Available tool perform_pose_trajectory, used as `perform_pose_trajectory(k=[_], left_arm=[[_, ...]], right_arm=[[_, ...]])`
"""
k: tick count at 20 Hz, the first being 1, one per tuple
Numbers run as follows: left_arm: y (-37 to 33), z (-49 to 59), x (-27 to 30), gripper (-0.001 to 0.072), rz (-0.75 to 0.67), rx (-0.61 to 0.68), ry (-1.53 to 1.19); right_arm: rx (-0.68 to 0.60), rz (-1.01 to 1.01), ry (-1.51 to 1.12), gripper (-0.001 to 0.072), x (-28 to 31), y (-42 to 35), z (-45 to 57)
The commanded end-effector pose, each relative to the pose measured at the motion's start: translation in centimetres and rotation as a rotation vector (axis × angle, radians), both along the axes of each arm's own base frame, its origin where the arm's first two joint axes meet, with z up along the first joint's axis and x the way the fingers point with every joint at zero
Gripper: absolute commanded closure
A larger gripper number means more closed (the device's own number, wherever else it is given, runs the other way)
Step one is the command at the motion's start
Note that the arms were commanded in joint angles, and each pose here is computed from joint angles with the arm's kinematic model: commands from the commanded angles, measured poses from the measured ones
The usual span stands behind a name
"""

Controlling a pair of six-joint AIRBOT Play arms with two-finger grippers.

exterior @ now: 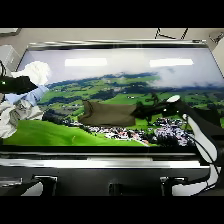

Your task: Fold the clothes and pants, and hang the long-sleeved shirts on hangers.

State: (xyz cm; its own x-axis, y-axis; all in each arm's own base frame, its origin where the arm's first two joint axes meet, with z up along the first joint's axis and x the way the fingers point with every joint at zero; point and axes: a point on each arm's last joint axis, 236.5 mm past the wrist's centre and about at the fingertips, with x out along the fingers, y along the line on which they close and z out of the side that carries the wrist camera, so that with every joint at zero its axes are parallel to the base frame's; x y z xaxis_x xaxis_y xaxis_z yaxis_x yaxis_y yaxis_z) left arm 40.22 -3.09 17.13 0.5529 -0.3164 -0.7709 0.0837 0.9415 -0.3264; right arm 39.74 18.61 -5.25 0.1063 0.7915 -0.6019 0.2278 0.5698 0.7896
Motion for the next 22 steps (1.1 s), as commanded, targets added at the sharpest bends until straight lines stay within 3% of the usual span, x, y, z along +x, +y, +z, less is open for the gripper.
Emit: perform_pose_trajectory(k=[1, 7, 9, 14, 22], left_arm=[[-0.1, 0.0, 0.0, 0.0685, 0.0, -0.005, 0.0], [-0.1, 0.1, 0.1, 0.0685, 0.002, -0.004, -0.006], [-0.1, 0.1, 0.1, 0.0685, 0.002, -0.004, -0.006], [-0.1, 0.1, 0.1, 0.0685, 0.002, -0.004, -0.006], [-0.1, 0.1, 0.1, 0.0685, 0.002, -0.005, -0.005]], right_arm=[[0.04, -0.029, -0.179, 0.0677, 3.8, -4.0, 7.7], [-0.268, -0.334, -0.224, 0.0677, 3.7, -23.9, 17.3], [-0.318, -0.488, -0.231, 0.0677, 2.3, -29.7, 19.6], [-0.334, -0.831, -0.185, 0.0677, -2.1, -39.8, 21.7], [-0.325, -1.115, -0.189, 0.0678, -4.5, -46.3, 23.4]])
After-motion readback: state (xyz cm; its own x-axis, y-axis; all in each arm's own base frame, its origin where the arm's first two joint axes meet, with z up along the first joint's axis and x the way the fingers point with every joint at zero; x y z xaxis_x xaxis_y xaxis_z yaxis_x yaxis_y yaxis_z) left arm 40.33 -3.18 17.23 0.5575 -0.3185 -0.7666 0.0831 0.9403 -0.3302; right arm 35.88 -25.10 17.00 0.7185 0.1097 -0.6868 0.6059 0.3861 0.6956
